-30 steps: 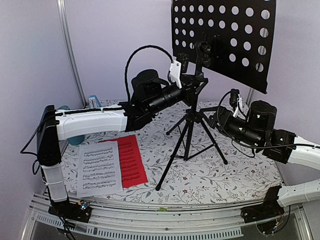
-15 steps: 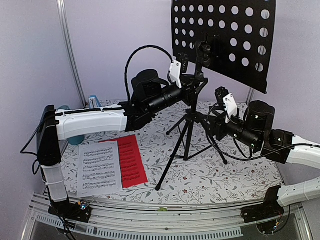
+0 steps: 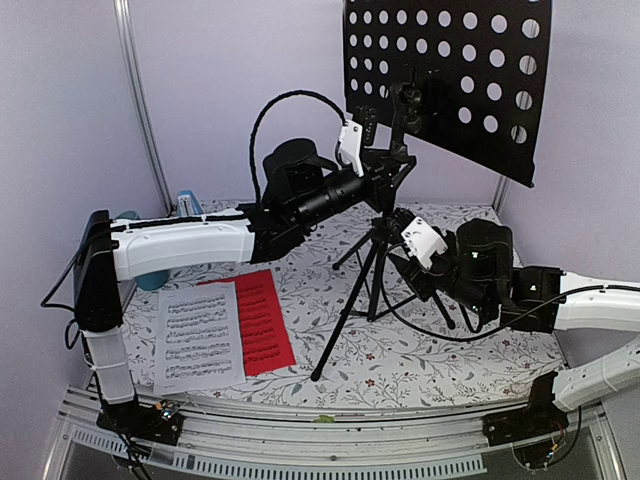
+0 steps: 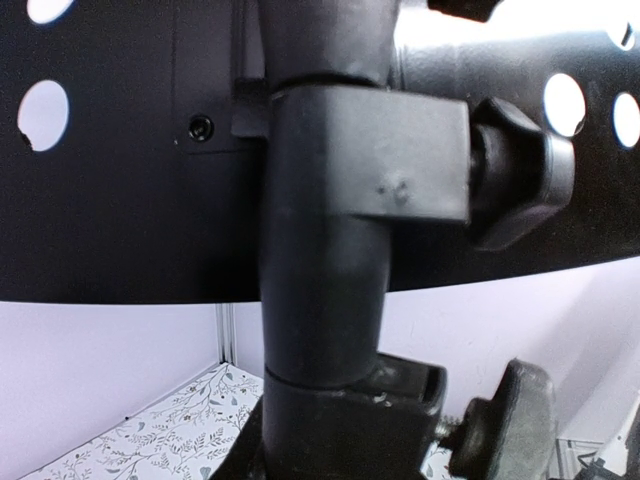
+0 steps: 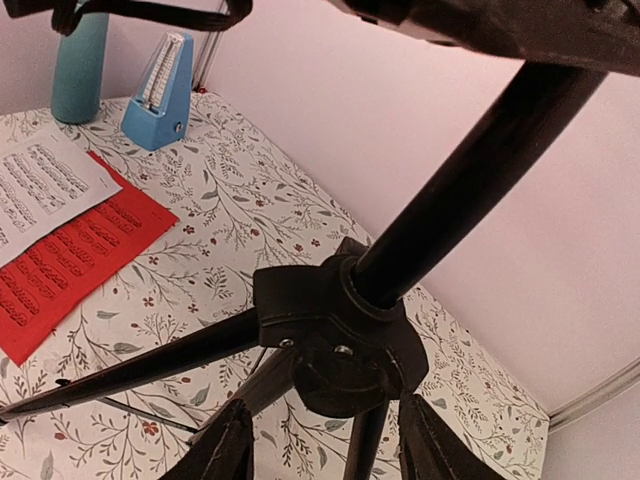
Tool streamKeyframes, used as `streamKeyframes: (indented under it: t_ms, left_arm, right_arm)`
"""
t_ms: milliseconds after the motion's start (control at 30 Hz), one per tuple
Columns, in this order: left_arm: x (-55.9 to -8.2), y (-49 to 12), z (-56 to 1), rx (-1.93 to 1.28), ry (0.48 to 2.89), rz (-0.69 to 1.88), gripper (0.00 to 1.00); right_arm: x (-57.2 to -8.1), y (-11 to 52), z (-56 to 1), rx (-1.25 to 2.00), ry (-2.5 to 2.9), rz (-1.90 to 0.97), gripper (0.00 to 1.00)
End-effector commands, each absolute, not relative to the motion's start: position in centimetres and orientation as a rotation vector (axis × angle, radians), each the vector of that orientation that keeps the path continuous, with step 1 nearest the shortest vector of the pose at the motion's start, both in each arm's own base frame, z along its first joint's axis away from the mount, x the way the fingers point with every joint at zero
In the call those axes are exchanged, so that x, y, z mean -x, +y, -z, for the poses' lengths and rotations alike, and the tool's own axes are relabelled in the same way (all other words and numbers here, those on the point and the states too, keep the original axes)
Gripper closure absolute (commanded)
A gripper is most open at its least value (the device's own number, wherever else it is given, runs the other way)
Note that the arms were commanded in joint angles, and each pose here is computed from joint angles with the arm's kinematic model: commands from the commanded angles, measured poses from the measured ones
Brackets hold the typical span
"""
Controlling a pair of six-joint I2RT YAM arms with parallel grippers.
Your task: Set up the instrument practice props
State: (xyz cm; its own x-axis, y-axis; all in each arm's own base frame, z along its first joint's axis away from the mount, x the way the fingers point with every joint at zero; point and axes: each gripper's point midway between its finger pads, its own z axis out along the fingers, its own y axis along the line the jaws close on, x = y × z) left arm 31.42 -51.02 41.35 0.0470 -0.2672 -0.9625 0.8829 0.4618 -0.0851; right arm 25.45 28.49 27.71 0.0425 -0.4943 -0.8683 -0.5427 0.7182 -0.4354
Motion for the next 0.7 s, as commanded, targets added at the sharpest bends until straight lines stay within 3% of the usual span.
streamKeyframes:
  t_ms: [0, 500, 667]
  left_arm:
    - [-31.0, -48.8, -48.2, -0.512, 1.045, 1.031, 1.0]
    - [-31.2, -49.2, -48.1, -0.514, 1.046, 1.03, 1.0]
    - [-31.3, -49.3, -48.0, -0.516, 1.047, 1.031, 1.0]
  right_arm:
    - [-26.0, 28.3, -29.5, 0.813, 1.549, 0.041, 0.51]
    - [-26.5, 29.1, -30.1, 0.807, 1.498, 0.123, 0.55]
    - [-27.0, 29.0, -30.1, 0.782, 1.504, 0.157, 0.68]
